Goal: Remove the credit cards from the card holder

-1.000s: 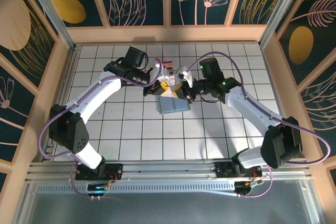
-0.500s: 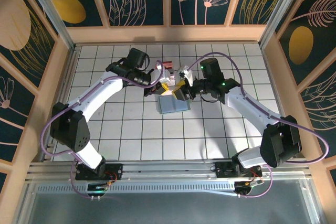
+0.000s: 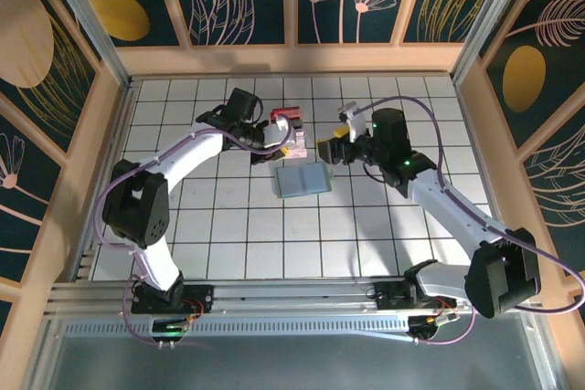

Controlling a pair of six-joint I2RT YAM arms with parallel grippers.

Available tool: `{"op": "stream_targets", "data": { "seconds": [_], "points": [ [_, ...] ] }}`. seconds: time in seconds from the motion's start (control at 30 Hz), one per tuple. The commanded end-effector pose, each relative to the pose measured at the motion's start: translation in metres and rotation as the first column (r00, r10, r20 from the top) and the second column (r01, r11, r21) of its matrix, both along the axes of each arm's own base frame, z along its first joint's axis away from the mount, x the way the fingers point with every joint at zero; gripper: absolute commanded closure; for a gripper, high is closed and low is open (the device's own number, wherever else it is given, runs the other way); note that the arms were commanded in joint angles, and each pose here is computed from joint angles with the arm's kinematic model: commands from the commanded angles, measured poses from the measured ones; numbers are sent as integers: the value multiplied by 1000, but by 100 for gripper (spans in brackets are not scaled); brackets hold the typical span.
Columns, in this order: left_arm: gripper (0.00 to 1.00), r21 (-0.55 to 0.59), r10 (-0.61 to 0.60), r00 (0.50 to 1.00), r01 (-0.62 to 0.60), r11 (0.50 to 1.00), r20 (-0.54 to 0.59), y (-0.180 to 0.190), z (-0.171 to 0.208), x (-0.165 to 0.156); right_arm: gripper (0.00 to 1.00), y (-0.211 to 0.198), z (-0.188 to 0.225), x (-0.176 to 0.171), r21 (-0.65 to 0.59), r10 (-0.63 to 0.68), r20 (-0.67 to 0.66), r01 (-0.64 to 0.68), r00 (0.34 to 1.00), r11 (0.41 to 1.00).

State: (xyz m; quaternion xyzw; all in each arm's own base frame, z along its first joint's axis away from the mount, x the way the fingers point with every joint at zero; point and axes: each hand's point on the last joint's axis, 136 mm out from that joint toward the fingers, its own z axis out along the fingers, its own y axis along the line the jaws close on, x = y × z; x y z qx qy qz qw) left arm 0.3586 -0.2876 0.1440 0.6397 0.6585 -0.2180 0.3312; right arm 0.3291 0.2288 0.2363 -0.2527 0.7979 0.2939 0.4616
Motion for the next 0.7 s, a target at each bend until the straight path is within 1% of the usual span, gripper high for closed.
{"op": "stream_targets", "data": {
  "seconds": [0.0, 0.13, 0.3, 0.47, 0.67],
  "points": [
    [100, 1, 6, 994, -6, 1000, 106, -2, -3, 30, 29, -22, 12, 19, 49, -192, 18, 191, 981, 980],
    [100, 29, 13, 992, -17, 999, 122, -3, -16, 48, 28, -37, 13, 27, 56, -300, 7, 300, 954, 952],
    [100, 33, 10, 992, -14, 999, 127, 0, -23, 64, 28, -51, 20, 30, 69, -383, 8, 381, 924, 922],
    [100, 34, 21, 990, -26, 999, 138, 2, -26, 80, 27, -59, 28, 30, 96, -428, 16, 425, 904, 900],
    [100, 30, 20, 990, -24, 999, 140, 2, -32, 91, 27, -61, 28, 28, 99, -440, 5, 438, 898, 894]
  ]
}}
